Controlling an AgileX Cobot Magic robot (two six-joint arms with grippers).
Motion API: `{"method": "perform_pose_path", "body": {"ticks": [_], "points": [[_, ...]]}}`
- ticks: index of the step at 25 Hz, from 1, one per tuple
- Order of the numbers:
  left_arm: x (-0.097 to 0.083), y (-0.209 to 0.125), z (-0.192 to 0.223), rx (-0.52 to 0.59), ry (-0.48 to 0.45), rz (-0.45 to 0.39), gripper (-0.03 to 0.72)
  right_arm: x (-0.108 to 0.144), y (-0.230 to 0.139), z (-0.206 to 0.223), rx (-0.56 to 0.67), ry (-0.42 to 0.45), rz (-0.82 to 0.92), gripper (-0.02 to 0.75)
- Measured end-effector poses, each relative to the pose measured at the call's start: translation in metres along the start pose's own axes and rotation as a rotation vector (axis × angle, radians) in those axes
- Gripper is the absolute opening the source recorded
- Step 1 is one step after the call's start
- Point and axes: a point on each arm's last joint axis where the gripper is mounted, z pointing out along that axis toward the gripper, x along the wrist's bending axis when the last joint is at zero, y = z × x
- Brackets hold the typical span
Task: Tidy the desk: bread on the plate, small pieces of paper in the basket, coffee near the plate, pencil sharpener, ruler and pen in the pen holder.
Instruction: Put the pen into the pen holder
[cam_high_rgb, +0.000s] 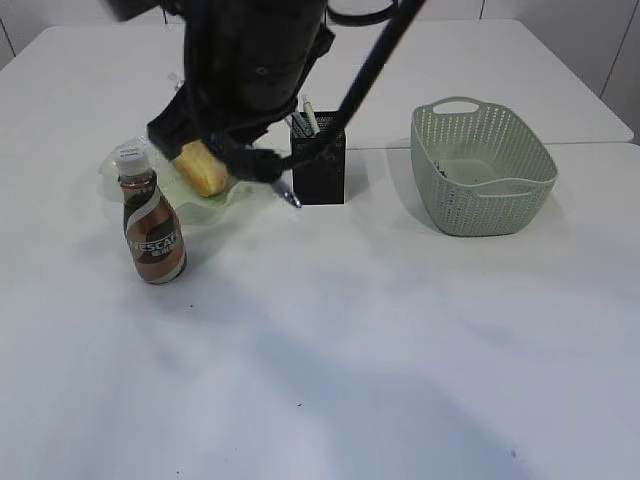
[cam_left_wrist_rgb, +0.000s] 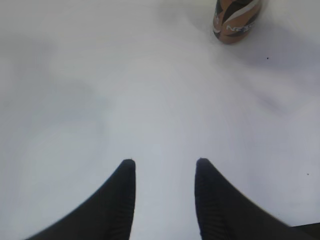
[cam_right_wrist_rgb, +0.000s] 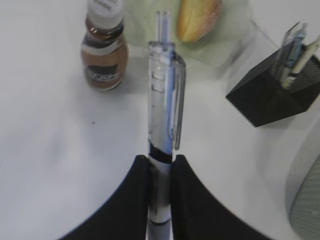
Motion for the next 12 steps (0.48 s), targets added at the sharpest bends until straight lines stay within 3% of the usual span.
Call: {"method": "perform_pose_path", "body": {"ticks": [12], "points": [[-0.001,0.004,0.0,-0.047,-0.008,0.0,0.275,-0.079,-0.007,-0.006,-0.336,-0.142,0.08,0.086]]}}
